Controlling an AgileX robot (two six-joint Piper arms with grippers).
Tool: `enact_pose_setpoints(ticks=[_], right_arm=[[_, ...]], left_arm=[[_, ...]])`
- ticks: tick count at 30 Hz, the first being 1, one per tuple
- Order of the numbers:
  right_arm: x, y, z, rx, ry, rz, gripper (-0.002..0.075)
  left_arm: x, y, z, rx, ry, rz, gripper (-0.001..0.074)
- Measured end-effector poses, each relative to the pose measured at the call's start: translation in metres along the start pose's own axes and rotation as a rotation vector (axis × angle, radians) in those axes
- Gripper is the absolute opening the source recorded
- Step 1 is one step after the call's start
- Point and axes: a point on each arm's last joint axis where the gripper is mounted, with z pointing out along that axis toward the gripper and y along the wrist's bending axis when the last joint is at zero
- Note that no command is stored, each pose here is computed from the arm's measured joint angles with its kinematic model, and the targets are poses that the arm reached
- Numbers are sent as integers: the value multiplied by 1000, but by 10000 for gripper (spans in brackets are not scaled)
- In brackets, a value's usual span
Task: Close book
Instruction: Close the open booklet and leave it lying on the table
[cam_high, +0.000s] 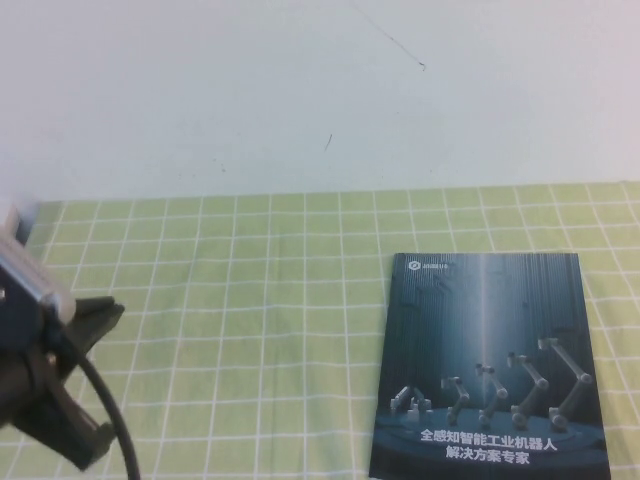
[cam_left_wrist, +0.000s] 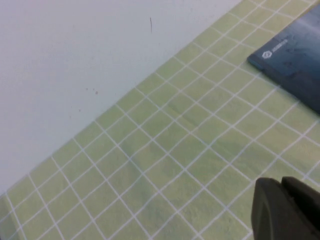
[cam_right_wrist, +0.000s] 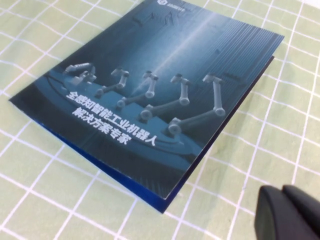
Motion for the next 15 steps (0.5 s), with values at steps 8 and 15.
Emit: enact_pose_setpoints(ticks=[8, 15], right_arm=[[0, 0, 0, 5, -15, 1, -1], [0, 0, 0, 5, -19, 2, -1]], left_arm=[[40, -14, -9, -45, -45, -27, -4], [39, -15, -10, -34, -61, -104, -4]])
